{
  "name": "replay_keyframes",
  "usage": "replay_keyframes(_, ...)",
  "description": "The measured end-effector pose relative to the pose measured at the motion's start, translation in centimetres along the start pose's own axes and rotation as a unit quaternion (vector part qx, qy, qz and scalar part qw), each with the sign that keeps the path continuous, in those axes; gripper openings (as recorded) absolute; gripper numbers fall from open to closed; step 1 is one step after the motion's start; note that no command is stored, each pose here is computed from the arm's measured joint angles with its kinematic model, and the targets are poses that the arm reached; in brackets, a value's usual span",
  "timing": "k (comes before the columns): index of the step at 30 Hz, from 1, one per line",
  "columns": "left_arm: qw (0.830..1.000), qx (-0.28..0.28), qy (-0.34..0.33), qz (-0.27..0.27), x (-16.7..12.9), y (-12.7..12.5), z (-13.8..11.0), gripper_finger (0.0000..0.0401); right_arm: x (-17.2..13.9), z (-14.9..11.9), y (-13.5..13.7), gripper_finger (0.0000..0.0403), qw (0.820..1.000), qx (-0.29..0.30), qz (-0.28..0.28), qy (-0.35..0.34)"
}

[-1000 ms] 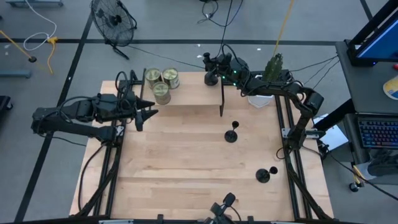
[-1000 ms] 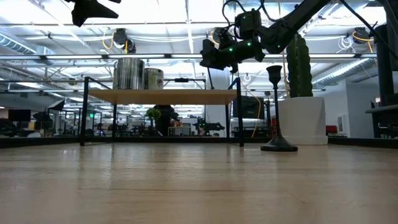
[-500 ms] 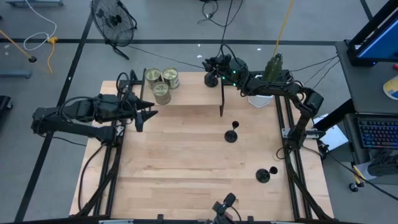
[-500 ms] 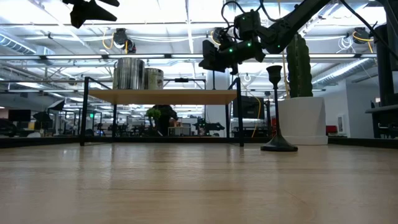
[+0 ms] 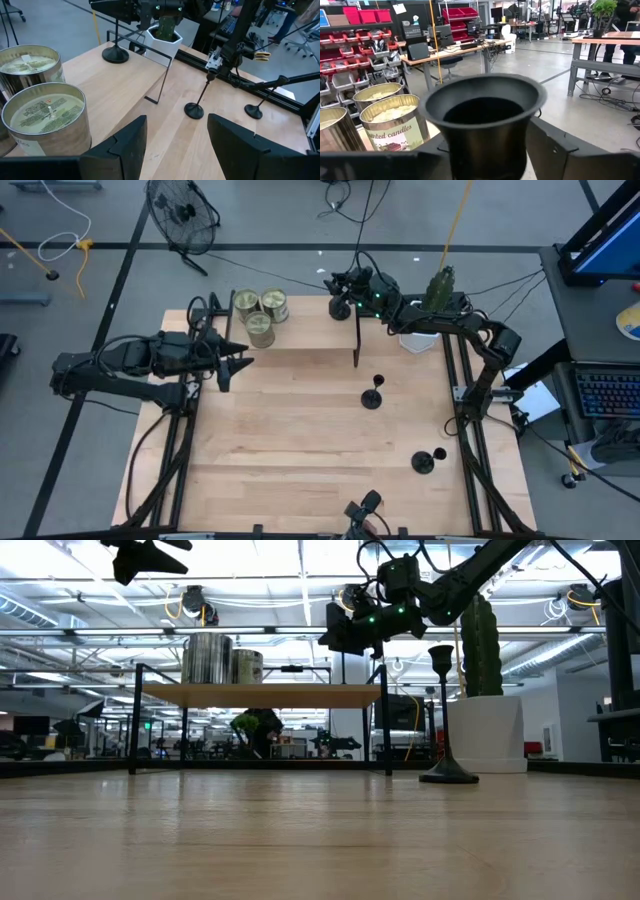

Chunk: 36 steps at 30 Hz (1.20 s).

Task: Pick & Place candle stick holders
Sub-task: Put the bottom left black candle holder on the shelf, then put the top black candle holder on the shelf

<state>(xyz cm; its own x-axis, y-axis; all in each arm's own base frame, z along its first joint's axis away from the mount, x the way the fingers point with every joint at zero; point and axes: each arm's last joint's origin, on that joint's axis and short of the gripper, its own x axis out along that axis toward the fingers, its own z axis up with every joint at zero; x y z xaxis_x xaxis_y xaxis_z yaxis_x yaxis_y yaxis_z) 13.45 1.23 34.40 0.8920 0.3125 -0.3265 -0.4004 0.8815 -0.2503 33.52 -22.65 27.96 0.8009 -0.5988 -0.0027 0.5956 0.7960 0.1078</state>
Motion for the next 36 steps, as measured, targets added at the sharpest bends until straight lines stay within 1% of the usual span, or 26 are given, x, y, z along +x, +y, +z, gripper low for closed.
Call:
replay_keyframes(11,1.0,0.0,0.0,0.0,0.0,0.0,0.0,0.0216,0.0,0.0,0.0,0.0222,1.0,0.0,0.0,-0.001)
replay_keyframes(17,1.0,0.0,0.0,0.0,0.0,0.0,0.0,0.0216,-0.1,0.3,0.1,0.0245,1.0,-0.008,0.001,-0.004)
replay_keyframes(22,1.0,0.001,0.001,0.0,0.0,0.0,0.0,0.0216,-0.4,0.9,0.3,0.0255,1.0,-0.02,0.004,-0.013)
replay_keyframes(25,1.0,0.001,0.001,0.0,0.0,0.0,0.0,0.0216,-0.7,1.1,0.3,0.0259,1.0,-0.023,0.003,-0.005)
replay_keyframes(36,1.0,0.001,0.001,0.0,0.0,0.0,0.0,0.0216,-1.1,2.1,0.6,0.0271,0.999,-0.04,0.007,-0.032)
